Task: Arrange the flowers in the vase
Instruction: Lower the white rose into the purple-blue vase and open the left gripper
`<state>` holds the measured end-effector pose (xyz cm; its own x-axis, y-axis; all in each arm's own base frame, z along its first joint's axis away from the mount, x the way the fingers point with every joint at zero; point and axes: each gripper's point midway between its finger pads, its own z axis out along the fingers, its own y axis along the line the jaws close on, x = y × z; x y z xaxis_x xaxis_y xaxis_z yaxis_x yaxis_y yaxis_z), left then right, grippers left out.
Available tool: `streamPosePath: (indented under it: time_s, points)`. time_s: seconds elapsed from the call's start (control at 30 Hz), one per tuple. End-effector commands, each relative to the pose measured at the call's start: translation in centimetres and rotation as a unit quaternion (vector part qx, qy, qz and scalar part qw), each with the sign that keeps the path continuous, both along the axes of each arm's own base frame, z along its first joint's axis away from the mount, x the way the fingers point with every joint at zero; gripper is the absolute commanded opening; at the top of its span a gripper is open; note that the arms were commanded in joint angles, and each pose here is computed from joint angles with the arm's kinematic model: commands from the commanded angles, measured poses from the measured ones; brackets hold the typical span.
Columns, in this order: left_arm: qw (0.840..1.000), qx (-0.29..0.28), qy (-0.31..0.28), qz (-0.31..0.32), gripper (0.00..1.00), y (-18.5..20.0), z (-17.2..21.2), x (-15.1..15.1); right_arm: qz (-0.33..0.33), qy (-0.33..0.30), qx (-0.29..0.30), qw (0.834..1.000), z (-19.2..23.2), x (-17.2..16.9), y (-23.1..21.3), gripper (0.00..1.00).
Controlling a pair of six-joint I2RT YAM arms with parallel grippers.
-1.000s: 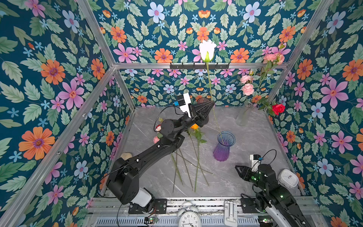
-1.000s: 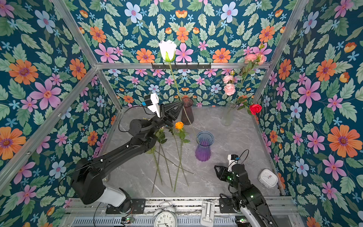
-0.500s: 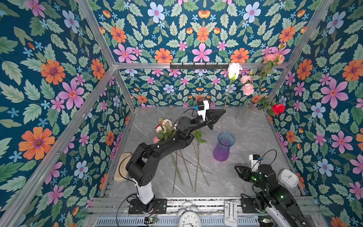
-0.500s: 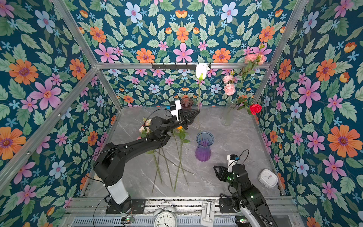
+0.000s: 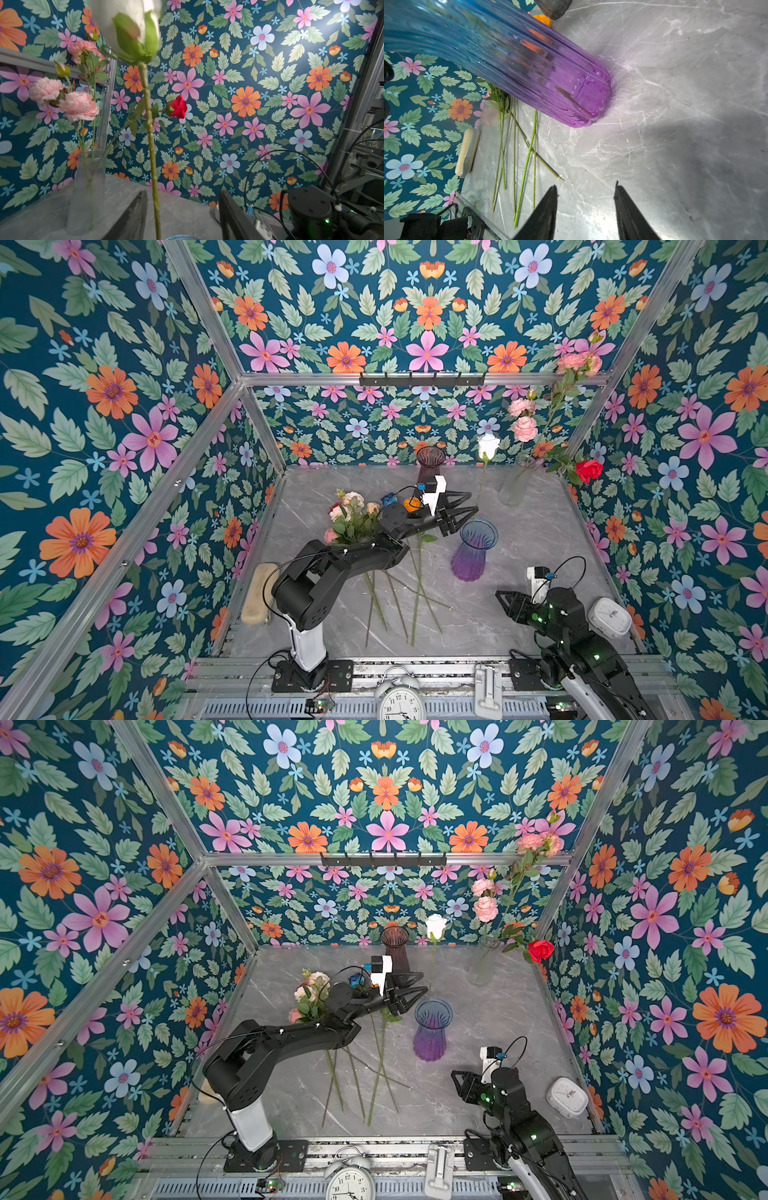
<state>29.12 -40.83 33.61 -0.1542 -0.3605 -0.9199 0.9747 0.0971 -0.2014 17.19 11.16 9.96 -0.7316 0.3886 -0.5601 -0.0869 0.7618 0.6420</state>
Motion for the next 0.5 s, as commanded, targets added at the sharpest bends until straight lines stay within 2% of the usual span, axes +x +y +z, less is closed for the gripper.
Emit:
streamPosePath:
  time_s: [0.0, 0.17, 0.33, 0.47]
  points:
    - [0.999, 0.045, 0.001, 0.013, 0.66, 0.6, -1.2, -0.5, 0.012, -0.015, 0.005, 1.0, 0.6, 0.2, 0.4, 0.47]
    - [0.983, 0.162, 0.027, 0.083, 0.66, 3.0, -5.1, -0.4, 0.013, -0.017, 0.005, 1.0, 0.6, 0.2, 0.4, 0.48]
    - [0.95, 0.259, 0.075, 0.159, 0.68, 7.0, -8.7, 0.2, 0.013, -0.017, 0.004, 1.0, 0.6, 0.2, 0.4, 0.48]
    - [0.912, 0.308, 0.165, 0.217, 0.67, 10.3, -12.5, 1.7, 0.009, -0.016, 0.002, 1.0, 0.6, 0.3, 0.3, 0.48]
